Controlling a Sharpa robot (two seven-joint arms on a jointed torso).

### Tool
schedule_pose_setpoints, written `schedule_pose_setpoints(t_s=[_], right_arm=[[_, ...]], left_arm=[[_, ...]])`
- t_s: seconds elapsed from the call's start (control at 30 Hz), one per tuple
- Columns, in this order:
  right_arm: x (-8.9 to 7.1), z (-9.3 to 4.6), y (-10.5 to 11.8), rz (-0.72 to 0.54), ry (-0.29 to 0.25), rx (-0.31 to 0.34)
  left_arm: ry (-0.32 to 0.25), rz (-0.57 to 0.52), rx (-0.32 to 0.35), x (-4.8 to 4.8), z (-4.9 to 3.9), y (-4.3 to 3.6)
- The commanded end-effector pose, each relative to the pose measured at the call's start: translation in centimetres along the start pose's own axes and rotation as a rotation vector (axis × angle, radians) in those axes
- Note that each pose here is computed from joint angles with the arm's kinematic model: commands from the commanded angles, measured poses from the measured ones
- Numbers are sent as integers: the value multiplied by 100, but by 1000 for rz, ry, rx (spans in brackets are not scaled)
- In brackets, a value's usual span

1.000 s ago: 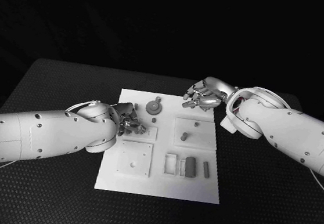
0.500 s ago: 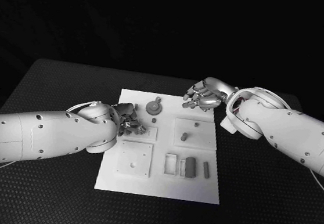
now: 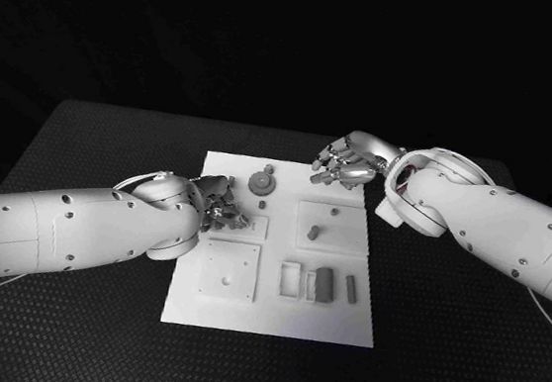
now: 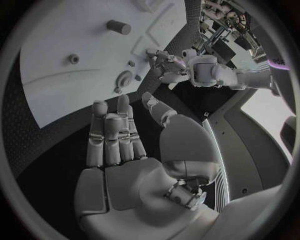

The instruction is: Assemble the parts on the task board

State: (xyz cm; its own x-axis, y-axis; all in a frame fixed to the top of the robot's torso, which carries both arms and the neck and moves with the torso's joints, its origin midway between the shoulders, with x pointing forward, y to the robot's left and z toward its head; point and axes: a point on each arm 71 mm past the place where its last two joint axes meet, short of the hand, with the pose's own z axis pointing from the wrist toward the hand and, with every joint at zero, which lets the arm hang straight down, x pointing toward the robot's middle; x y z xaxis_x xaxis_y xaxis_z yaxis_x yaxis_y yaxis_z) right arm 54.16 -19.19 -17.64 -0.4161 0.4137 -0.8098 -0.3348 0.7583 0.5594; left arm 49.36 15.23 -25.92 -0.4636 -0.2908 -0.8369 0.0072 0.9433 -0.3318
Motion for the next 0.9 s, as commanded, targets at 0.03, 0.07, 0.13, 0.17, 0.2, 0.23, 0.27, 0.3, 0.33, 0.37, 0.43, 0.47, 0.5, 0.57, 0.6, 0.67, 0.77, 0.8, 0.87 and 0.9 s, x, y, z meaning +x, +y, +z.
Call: schedule_pose_setpoints(t_s=[0.03,0.07,0.13,0.17,0.2,0.23,0.27,0.3,0.33,0.37,0.43,0.47,0.5,0.57,0.6,0.67,0.77,0.8,0.87,0.9], right_arm=[[16,2,9,0,16,-5],[16,2,9,0,16,-5],[17,2,9,0,16,-5],[17,2,10,0,16,-5],[17,2,10,0,16,-5],[17,2,9,0,16,-5],[16,2,8,0,16,-5],[16,1,7,0,16,-4],[16,2,7,0,16,-4],[17,2,8,0,16,-5],[18,3,10,0,17,-5],[18,3,12,1,17,-6],[18,2,11,1,16,-6],[17,2,10,0,16,-5],[16,1,8,0,16,-5],[16,1,7,0,17,-5],[17,2,7,0,17,-5],[16,2,7,0,17,-5],[17,2,7,0,18,-5],[17,2,6,0,18,-5]], left_arm=[[20,-3,0,22,0,-5],[20,-7,0,22,1,-6],[21,-17,-3,22,1,-3],[20,-21,-3,22,1,-4],[19,-24,-2,20,2,-4],[17,-25,-2,19,2,-5],[14,-27,-1,17,2,-6],[11,-29,-1,15,1,-6],[10,-29,0,14,1,-6],[9,-30,0,13,1,-6],[8,-36,-1,13,1,-5],[10,-43,-3,13,2,-2],[11,-46,-4,13,2,0],[10,-46,-3,12,0,3],[10,-47,-2,11,0,4],[10,-48,-1,11,-1,5],[15,-53,-1,15,-1,2],[15,-53,0,16,-1,-1],[16,-53,1,18,-2,-5],[17,-53,2,19,-2,-7]])
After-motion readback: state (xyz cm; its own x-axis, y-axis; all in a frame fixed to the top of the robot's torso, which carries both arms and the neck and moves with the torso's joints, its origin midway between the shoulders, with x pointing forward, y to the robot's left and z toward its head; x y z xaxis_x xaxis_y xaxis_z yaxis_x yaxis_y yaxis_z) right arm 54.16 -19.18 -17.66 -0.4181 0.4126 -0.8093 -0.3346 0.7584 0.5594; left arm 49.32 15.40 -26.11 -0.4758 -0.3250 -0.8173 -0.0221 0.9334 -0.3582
